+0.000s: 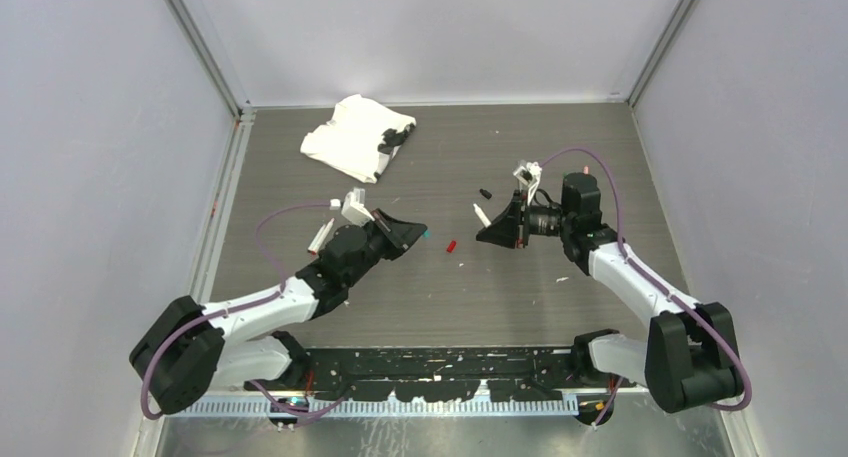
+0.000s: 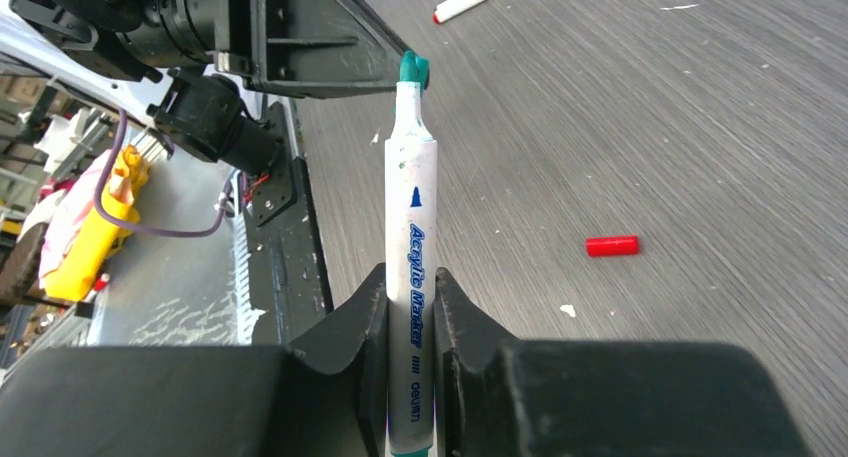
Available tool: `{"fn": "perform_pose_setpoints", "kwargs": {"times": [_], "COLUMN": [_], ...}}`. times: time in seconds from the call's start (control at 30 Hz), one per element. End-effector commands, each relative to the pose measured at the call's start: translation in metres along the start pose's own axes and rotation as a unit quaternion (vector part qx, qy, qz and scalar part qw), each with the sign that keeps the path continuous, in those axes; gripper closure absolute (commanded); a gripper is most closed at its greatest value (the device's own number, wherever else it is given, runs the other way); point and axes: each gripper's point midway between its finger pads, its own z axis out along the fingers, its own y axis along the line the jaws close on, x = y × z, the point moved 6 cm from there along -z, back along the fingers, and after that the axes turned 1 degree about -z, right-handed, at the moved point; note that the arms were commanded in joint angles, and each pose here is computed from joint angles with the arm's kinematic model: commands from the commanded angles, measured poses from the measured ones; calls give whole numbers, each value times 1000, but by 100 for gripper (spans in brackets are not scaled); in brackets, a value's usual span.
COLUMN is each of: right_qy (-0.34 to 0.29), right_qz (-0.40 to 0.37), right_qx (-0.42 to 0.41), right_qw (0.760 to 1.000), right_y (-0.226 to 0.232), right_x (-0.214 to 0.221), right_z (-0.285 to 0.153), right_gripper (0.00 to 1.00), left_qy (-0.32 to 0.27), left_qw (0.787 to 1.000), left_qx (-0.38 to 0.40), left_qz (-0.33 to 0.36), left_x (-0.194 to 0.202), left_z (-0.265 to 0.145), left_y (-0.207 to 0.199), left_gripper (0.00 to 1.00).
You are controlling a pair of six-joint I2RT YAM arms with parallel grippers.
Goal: Insert the pens into the pen caps
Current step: Insert the pen cap onto the pen.
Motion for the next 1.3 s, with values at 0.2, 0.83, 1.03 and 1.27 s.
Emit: {"fn": "perform_pose_setpoints", "kwargs": {"times": [0.2,0.83,1.03,1.27], "right_qy": [-2,56,50,48], "right_qz": [-38,-10,-11,-10], "right_qx": [-52,-37,-30,-25], "right_qw": [998,998,998,998], "right_y": [13,13,13,12], "right_x": [-3,22,17,15], "right_z": [25,61,62,63], "right_gripper": [99,99,99,99], "left_qy": [-114,-102,-91,-83], "left_qw": [975,978,979,980], "left_qx": [183,158,153,151], "left_qz": [-43,-96,-101,-105], "left_x": [-38,-35,-31,-28], "left_z": [-13,5,8,10], "left_y": [-59,-58,-55,-53], "left_gripper": [99,99,99,99]}}
